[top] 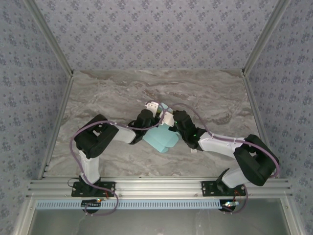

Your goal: Fold the paper box

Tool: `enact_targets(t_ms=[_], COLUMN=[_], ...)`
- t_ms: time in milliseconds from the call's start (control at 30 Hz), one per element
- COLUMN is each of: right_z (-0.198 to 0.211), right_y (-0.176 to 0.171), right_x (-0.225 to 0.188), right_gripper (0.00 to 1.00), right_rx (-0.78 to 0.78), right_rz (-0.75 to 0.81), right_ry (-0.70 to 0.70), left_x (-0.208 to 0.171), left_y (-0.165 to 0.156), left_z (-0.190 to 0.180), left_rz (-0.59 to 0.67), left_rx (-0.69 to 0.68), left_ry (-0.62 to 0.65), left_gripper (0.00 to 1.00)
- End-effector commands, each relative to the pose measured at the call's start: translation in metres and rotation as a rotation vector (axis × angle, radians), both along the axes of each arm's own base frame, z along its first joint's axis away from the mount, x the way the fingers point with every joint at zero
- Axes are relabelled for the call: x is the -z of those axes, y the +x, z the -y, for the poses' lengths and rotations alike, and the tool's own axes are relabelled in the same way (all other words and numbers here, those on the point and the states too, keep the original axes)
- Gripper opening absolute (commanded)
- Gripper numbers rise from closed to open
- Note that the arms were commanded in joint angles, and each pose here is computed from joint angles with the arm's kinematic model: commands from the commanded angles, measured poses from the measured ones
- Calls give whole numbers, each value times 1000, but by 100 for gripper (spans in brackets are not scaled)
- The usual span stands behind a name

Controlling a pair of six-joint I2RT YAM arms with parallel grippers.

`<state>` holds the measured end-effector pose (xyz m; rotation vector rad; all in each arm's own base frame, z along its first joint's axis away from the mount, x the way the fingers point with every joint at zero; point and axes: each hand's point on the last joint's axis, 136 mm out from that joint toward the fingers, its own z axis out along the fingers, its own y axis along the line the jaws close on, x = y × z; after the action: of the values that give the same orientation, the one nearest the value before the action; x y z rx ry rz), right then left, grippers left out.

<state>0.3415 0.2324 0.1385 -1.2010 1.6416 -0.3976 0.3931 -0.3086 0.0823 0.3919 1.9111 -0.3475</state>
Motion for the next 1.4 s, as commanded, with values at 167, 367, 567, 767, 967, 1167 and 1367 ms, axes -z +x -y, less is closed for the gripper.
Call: enact_targets(t_ms=[167,367,567,767,967,1167,1367], right_z=[6,5,3,0,-2,-5,-7], right_y=[5,9,13,15,15,14,13], right_x=[13,16,12,8,6,3,1], right_gripper=[6,6,6,6,6,6,7], right_rx=[-6,-30,-34,-39,-43,-45,-45], right_rz=[-1,19,38,42,41,35,33], right_ry=[-163,-238,-254,-254,-241,-202,-174], left_x=[9,11,7,8,7,7,7], left_y=[9,6,4,3,10,16,21], left_z=[-23,-23,-25,-26,-25,-25,-33], left_rz=[-21,-23,-14,-29,-38,-45,-51], left_rx=[23,82,105,123,115,88,13], left_ry=[41,52,51,29,9,-2,-16], left_gripper=[44,52,58,64,58,43,28])
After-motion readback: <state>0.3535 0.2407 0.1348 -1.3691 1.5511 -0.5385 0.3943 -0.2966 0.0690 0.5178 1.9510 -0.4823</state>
